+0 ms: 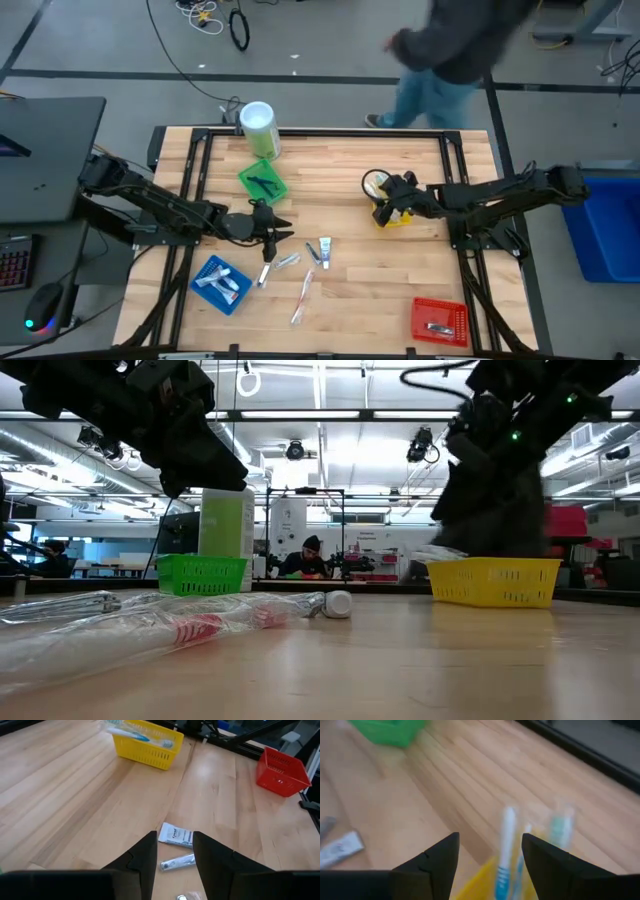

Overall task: Pick & Place Travel size toiletries
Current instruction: Put the middle nail cutter into the red bin

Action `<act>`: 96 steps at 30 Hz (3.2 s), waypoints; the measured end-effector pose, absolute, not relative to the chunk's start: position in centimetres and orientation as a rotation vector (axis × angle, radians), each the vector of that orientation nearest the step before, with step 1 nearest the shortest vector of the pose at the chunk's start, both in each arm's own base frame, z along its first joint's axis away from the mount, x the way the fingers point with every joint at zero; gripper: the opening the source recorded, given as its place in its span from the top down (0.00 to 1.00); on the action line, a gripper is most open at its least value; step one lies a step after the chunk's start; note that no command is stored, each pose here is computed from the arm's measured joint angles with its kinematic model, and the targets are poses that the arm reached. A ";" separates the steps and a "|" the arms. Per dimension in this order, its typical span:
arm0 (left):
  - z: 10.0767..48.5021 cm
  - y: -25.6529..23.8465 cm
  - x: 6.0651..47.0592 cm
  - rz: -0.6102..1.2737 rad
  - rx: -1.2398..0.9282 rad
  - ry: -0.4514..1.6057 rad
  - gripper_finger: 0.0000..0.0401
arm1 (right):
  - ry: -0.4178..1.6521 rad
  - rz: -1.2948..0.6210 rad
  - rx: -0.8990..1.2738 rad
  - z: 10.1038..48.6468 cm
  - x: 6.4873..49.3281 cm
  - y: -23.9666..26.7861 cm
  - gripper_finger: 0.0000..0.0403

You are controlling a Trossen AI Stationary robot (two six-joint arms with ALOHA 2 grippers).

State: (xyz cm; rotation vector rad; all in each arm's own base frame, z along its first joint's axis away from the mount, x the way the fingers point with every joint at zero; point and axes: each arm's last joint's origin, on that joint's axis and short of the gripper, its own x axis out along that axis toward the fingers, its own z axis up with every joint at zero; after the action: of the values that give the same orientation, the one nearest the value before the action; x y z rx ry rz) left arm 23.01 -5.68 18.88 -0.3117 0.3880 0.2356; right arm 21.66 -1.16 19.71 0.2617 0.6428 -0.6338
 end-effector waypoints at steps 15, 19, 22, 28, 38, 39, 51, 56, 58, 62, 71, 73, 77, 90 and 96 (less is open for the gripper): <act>18.9 -5.9 23.0 0.146 -0.303 0.416 0.67 | 0.390 0.082 0.250 22.8 23.7 4.2 0.51; 18.8 -6.3 23.0 0.035 -0.302 0.450 0.67 | 0.439 0.254 0.269 22.7 23.3 5.8 0.52; 18.6 -6.3 22.9 0.015 -0.318 0.477 0.66 | 0.453 0.283 0.259 22.6 23.0 6.7 0.53; 17.9 -6.5 22.4 0.046 -0.339 0.560 0.58 | 0.445 0.242 0.242 22.6 22.9 7.0 0.52; 14.0 -8.5 23.4 0.044 -0.316 0.694 0.48 | 0.439 0.194 0.233 22.5 23.0 6.9 0.48; 13.7 -8.7 23.6 0.048 -0.325 0.704 0.48 | 0.440 0.194 0.233 22.5 23.0 6.9 0.48; 10.7 -10.6 24.8 0.045 -0.328 0.826 0.50 | 0.446 0.202 0.233 22.5 23.0 6.9 0.53; 10.8 -10.5 24.7 0.048 -0.330 0.818 0.65 | 0.446 0.202 0.233 22.5 23.0 6.9 0.54; 10.9 -10.5 24.8 0.061 -0.337 0.808 0.73 | 0.446 0.202 0.233 22.5 23.0 6.9 0.53; 11.5 -10.6 25.5 0.081 -0.417 0.787 0.84 | 0.446 0.202 0.233 22.5 23.0 6.9 0.51; 15.4 -11.2 29.0 0.016 -0.256 0.625 0.83 | 0.429 0.175 0.230 22.5 23.1 6.9 0.52; 16.5 -11.0 30.0 -0.005 -0.215 0.587 0.82 | 0.416 0.123 0.221 22.3 23.4 6.8 0.53; 18.8 -10.1 31.9 -0.027 -0.157 0.527 0.84 | 0.443 0.100 0.185 21.3 24.1 6.9 0.53; 21.3 -7.7 33.9 0.040 -0.135 0.441 0.84 | 0.350 0.042 0.034 19.3 26.8 6.9 0.40; 21.3 -7.1 34.0 0.068 -0.133 0.437 0.84 | 0.299 0.020 0.143 19.3 27.5 6.2 0.39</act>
State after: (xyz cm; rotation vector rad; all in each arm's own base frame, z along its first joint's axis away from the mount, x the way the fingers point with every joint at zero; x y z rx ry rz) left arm 34.02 -7.14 21.28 -0.1330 0.4371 0.0678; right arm 27.52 6.23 19.26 0.1432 0.2991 0.0198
